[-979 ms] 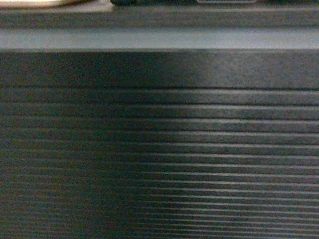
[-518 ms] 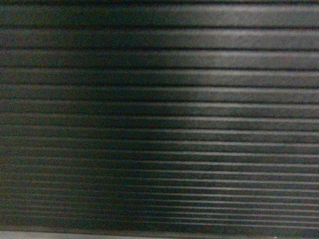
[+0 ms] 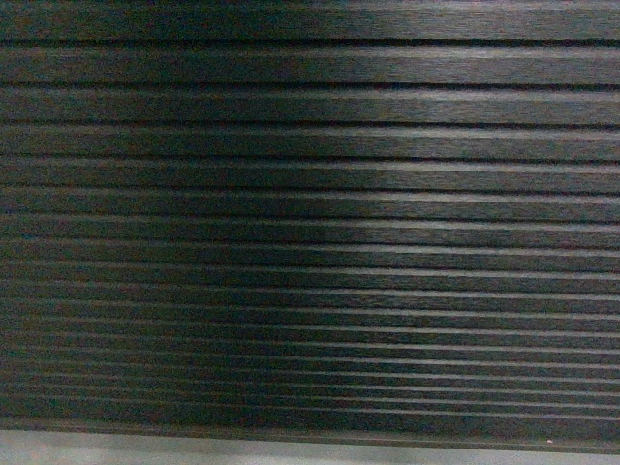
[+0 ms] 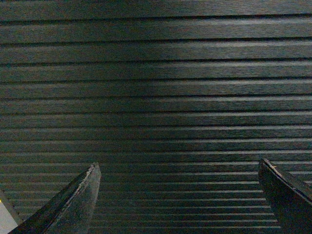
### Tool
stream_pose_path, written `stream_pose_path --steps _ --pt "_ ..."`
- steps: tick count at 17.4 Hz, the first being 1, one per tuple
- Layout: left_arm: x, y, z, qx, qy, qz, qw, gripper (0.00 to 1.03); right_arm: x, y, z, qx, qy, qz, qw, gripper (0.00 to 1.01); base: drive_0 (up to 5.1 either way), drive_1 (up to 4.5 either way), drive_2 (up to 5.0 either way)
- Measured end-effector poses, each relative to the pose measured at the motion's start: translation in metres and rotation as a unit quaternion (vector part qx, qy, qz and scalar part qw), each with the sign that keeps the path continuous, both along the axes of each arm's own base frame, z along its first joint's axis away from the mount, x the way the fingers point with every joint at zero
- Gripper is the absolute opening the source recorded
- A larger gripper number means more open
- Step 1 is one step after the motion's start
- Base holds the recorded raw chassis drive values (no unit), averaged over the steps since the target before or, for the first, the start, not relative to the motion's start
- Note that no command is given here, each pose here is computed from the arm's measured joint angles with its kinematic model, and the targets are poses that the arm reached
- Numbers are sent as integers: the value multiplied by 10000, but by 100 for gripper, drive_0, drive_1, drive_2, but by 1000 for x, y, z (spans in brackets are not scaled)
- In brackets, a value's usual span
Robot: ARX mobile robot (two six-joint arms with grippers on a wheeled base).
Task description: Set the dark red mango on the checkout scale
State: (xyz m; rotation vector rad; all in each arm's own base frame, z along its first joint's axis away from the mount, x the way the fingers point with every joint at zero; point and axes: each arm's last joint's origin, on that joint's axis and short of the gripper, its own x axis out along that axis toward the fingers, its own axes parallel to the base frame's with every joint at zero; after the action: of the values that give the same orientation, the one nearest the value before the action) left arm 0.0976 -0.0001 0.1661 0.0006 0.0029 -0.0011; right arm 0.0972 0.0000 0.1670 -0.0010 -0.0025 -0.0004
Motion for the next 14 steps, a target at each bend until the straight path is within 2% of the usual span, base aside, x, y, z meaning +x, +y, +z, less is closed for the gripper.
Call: stream_pose_path --steps 14 --pt "0 0 0 0 -2 0 10000 98 0 0 0 0 0 0 10000 98 0 0 0"
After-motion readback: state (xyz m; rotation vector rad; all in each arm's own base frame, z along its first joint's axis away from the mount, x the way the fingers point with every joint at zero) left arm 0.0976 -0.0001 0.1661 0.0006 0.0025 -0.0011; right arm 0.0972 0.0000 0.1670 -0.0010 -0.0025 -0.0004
